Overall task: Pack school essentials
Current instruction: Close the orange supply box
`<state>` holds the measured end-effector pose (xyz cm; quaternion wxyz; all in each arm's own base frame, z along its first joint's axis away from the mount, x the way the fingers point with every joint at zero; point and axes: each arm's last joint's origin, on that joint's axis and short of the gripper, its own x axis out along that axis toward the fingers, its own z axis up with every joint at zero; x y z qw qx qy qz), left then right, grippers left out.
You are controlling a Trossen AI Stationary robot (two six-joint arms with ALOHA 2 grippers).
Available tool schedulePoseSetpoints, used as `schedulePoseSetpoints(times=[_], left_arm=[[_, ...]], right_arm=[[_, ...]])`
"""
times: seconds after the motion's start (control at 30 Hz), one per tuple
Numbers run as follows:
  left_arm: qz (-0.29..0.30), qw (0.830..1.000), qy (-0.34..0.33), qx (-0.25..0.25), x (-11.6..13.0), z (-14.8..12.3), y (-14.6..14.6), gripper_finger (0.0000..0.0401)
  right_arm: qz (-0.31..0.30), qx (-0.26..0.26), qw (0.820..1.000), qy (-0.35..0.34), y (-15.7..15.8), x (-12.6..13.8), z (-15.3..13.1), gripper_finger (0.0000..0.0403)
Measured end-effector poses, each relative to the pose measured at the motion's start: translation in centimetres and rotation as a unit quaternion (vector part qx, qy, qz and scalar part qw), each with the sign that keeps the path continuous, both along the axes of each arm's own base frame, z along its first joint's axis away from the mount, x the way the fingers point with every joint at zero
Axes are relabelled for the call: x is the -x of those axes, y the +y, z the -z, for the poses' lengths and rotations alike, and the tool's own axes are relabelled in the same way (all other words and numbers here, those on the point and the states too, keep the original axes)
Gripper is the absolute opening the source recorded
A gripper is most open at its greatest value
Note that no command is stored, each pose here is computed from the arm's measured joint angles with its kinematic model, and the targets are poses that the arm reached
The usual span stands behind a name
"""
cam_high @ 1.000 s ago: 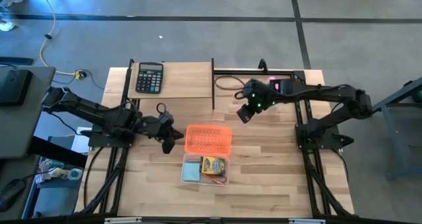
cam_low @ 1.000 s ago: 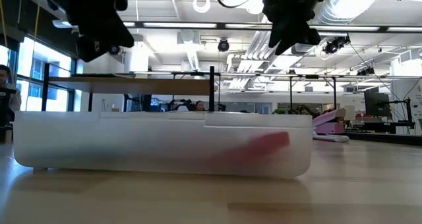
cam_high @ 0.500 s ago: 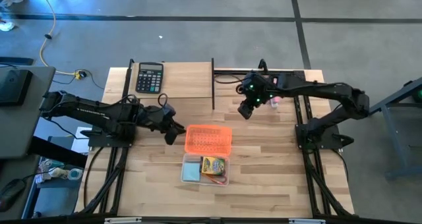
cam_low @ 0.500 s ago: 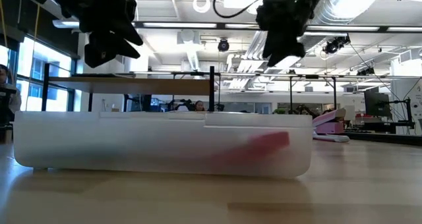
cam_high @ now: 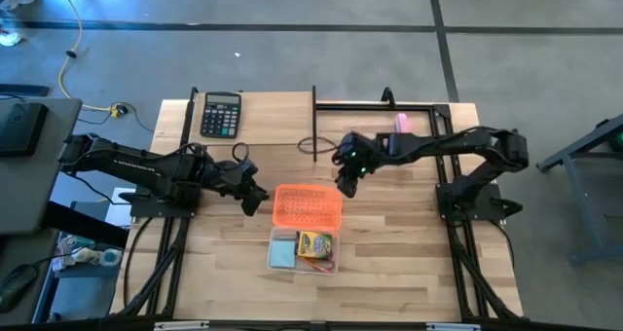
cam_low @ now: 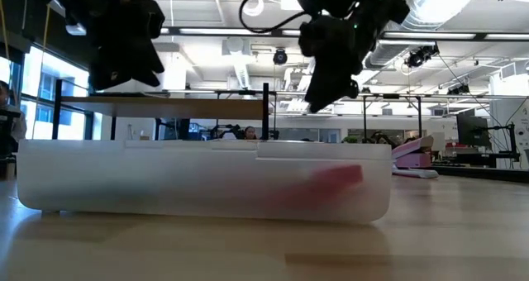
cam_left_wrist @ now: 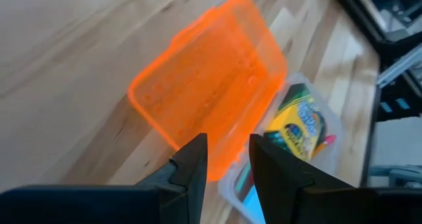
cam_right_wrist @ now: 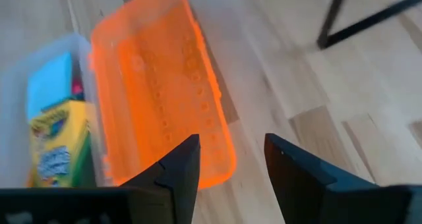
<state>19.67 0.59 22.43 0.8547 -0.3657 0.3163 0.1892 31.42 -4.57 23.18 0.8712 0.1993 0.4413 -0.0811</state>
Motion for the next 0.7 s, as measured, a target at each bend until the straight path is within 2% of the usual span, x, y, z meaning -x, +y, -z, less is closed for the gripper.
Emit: schedulePoseSetpoints(times=[0.33, 0.7], left_arm=[[-0.009, 1.000, 0.011, -0.004, 0.2, 0.1, 0.1, 0.0102], [-0.011, 1.000, 0.012, -0.007, 0.2, 0.2, 0.1, 0.0101]], right_arm=[[-0.031, 0.053, 0.996, 0.064, 1.0, -2.0, 4.6, 0.0160], [-0.031, 0.039, 0.995, 0.087, 1.0, -2.6, 6.6, 0.0156]])
